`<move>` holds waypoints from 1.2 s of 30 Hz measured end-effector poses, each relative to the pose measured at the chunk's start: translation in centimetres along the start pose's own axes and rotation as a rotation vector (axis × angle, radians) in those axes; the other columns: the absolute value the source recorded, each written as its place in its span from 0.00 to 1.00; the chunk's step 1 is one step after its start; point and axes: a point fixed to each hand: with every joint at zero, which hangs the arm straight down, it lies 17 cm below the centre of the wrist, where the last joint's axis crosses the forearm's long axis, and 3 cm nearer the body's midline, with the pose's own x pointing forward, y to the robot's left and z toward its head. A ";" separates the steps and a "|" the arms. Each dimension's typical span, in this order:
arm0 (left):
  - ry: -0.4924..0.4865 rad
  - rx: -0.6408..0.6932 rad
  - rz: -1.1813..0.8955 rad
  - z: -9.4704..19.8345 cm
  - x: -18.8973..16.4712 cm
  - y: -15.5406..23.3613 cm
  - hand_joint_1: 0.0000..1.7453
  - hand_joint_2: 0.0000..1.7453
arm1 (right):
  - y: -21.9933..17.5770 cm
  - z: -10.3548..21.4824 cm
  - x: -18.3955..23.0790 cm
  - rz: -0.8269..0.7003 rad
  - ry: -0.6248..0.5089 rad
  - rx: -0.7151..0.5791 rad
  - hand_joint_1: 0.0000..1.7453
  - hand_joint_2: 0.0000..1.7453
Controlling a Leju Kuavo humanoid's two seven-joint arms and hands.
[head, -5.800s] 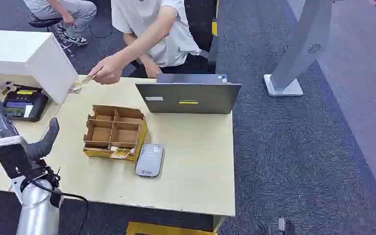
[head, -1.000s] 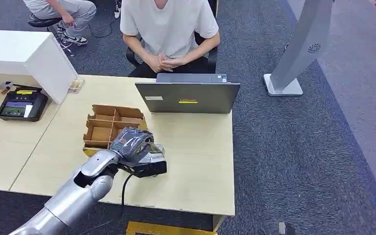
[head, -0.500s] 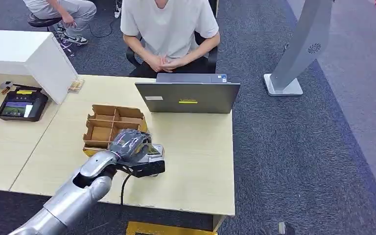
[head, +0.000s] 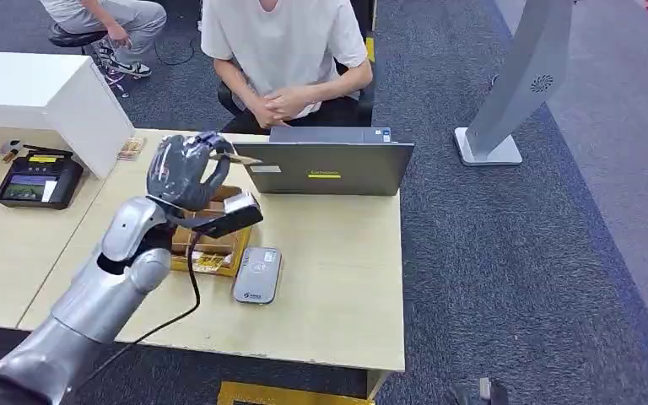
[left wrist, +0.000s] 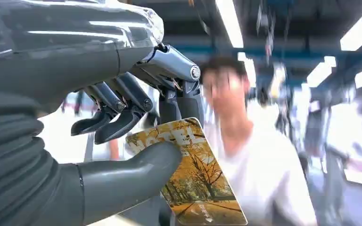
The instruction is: Pass the card to the sensor for recognition and then transmit it.
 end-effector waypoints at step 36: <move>0.386 0.016 -0.259 -8.2 -19.8 11.0 0.00 1.00 | 2.6 -0.8 0.0 0.033 0.046 0.034 0.00 0.00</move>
